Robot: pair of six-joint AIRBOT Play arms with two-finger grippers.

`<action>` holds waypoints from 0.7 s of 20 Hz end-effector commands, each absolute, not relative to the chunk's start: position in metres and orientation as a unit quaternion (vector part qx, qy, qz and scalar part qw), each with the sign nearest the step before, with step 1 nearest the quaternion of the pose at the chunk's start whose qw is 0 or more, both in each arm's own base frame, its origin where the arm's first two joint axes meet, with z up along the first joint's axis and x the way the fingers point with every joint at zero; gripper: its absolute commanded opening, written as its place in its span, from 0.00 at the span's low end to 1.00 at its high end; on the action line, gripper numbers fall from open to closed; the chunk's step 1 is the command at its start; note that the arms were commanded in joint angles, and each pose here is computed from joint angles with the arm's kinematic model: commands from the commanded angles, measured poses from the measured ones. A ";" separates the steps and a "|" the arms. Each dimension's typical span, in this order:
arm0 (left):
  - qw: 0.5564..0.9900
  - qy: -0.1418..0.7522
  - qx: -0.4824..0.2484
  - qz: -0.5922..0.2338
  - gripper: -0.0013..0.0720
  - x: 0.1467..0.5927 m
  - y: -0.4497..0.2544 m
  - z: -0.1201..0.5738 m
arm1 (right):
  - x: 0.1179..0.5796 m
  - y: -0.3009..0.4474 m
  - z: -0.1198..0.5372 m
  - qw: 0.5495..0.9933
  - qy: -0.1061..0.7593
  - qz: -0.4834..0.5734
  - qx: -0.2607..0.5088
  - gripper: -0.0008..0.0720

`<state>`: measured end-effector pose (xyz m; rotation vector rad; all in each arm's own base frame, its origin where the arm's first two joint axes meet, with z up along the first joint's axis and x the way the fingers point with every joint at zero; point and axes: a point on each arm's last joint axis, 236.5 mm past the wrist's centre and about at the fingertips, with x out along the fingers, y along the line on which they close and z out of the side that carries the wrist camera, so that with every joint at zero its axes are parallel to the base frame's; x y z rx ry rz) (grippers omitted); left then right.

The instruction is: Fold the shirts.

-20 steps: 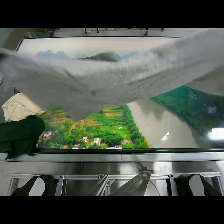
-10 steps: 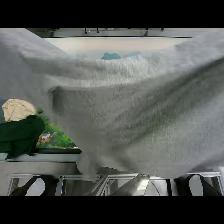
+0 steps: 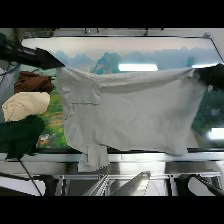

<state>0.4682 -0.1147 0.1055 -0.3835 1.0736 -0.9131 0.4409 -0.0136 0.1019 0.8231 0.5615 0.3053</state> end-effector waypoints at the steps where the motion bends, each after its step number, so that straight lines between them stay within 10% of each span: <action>1: 0.719 0.545 -0.222 -0.370 0.04 0.507 -0.106 0.002 | 0.471 -0.019 -0.014 0.821 0.324 0.122 0.454 0.03; 7: 0.723 0.546 -0.249 -0.341 0.04 0.551 -0.107 -0.033 | 0.515 -0.013 -0.049 0.774 0.302 0.193 0.521 0.03; 14: 0.643 0.622 -0.300 -0.331 0.03 0.486 -0.093 -0.063 | 0.465 -0.040 -0.076 0.755 0.415 0.204 0.465 0.03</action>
